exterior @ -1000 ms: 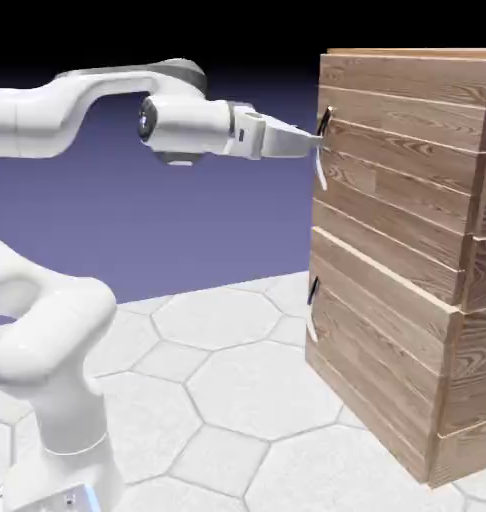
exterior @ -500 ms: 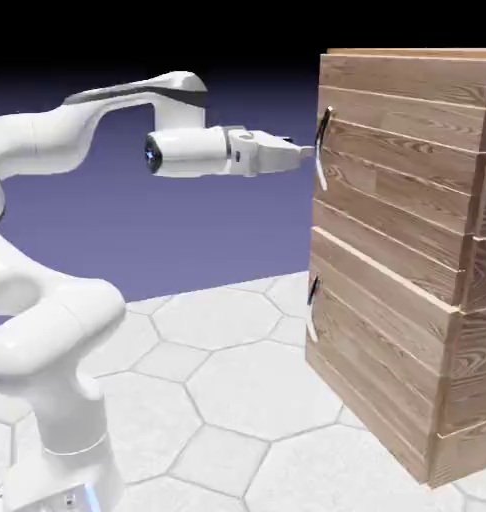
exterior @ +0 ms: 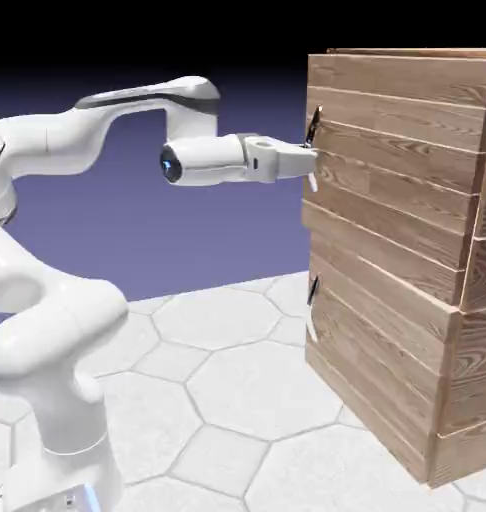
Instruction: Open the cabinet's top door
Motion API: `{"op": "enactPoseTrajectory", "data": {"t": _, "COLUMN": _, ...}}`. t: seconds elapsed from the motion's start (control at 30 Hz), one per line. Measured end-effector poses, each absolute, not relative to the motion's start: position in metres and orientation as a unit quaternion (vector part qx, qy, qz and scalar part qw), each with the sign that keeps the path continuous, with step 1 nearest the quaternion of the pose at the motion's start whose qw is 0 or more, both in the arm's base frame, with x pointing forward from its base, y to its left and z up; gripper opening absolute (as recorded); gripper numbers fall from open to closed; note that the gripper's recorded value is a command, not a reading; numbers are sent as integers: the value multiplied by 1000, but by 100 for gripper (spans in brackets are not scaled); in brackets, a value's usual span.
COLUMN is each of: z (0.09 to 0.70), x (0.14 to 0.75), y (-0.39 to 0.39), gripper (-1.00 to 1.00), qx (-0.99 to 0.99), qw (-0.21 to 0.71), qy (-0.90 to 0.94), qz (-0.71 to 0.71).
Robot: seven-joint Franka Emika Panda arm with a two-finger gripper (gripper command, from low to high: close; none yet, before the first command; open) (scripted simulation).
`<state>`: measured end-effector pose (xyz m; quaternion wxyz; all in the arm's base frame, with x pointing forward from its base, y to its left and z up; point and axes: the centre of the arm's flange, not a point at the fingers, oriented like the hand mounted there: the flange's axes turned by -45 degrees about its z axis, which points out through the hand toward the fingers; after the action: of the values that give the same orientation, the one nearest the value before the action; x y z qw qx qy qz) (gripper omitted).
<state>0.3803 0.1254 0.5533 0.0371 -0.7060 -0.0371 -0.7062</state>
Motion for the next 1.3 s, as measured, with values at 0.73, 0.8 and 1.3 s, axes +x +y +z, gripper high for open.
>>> {"op": "enactPoseTrajectory", "data": {"t": 0.73, "z": 553, "x": 240, "y": 3, "gripper": -100, "qx": -678, "qw": 202, "qy": -201, "qz": -678}}
{"op": "enactPoseTrajectory", "data": {"t": 0.8, "z": 553, "x": 232, "y": -8, "gripper": -100, "qx": -674, "qw": 213, "qy": -213, "qz": -674}}
{"op": "enactPoseTrajectory", "data": {"t": 1.3, "z": 553, "x": 187, "y": -102, "gripper": -100, "qx": -641, "qw": 299, "qy": -299, "qz": -641}}
